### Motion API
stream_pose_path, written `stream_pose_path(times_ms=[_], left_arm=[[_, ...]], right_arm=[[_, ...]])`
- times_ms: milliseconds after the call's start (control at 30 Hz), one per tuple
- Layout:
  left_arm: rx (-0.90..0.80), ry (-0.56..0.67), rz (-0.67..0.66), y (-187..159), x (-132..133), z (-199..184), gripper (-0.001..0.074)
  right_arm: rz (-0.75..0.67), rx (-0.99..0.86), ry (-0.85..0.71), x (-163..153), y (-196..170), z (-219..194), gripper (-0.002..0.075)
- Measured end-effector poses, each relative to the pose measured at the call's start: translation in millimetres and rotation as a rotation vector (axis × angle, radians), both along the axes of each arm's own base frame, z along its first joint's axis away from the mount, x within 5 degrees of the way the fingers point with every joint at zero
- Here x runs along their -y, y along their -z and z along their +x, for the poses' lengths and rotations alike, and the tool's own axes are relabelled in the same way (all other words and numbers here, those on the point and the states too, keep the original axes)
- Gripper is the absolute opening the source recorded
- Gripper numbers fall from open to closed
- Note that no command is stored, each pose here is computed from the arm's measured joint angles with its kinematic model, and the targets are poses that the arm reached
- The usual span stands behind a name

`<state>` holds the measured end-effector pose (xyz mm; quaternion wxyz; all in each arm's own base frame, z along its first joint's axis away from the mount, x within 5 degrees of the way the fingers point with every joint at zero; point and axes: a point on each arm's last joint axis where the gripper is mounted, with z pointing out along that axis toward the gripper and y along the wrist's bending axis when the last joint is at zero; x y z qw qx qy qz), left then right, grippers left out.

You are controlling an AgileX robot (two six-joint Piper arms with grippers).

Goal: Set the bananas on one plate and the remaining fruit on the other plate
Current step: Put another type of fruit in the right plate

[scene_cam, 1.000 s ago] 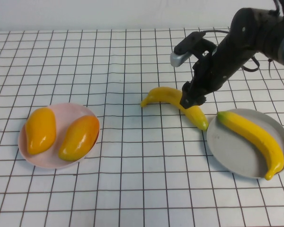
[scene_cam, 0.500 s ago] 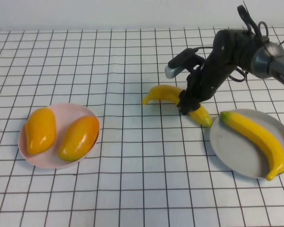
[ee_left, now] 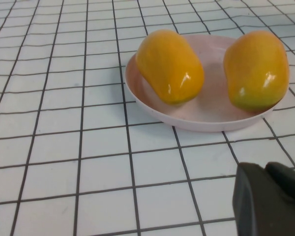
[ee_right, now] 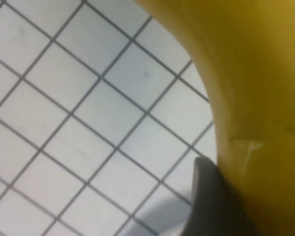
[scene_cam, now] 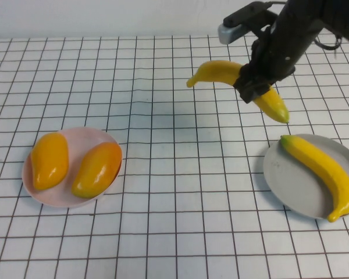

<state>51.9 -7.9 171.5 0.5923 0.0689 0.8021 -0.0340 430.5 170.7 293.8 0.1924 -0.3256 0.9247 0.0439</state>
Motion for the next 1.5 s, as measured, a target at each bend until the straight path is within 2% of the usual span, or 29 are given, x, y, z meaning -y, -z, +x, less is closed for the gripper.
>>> stream_pose_path(times_ms=[67,167,267,433,667,1067,1133,1267,1333,1400,1500], left_arm=[[0.0,0.0,0.0,0.0,0.0,0.0,0.0004],[0.0,0.0,0.0,0.0,0.0,0.0,0.0004],[0.0,0.0,0.0,0.0,0.0,0.0,0.0004],[0.0,0.0,0.0,0.0,0.0,0.0,0.0004],[0.0,0.0,0.0,0.0,0.0,0.0,0.0004],[0.0,0.0,0.0,0.0,0.0,0.0,0.0004],[0.0,0.0,0.0,0.0,0.0,0.0,0.0004],[0.0,0.0,0.0,0.0,0.0,0.0,0.0004],[0.0,0.0,0.0,0.0,0.0,0.0,0.0004],[0.0,0.0,0.0,0.0,0.0,0.0,0.0004],[0.0,0.0,0.0,0.0,0.0,0.0,0.0004]], right_arm=[[-0.024,0.006,0.017,9.8,-14.5,-18.4,0.0315],[-0.099,-0.037,0.068,27.6,-13.1,-47.6,0.0315],[-0.15,-0.09,0.12,43.0,6.8,-77.1,0.0315],[-0.134,-0.103,0.18,56.8,38.4,-113.6,0.0315],[-0.156,-0.1,0.245,65.0,78.7,-125.0,0.0315],[-0.083,-0.056,0.33,59.6,91.6,-114.1,0.0315],[-0.076,-0.057,0.339,59.3,91.6,-114.0,0.0347],[-0.074,-0.056,0.341,59.2,91.6,-113.9,0.0484],[-0.079,-0.063,0.343,59.6,91.8,-114.6,0.0494],[-0.093,-0.086,0.348,60.6,92.5,-116.7,0.0455],[-0.103,-0.098,0.352,62.7,86.7,-121.2,0.0279]])
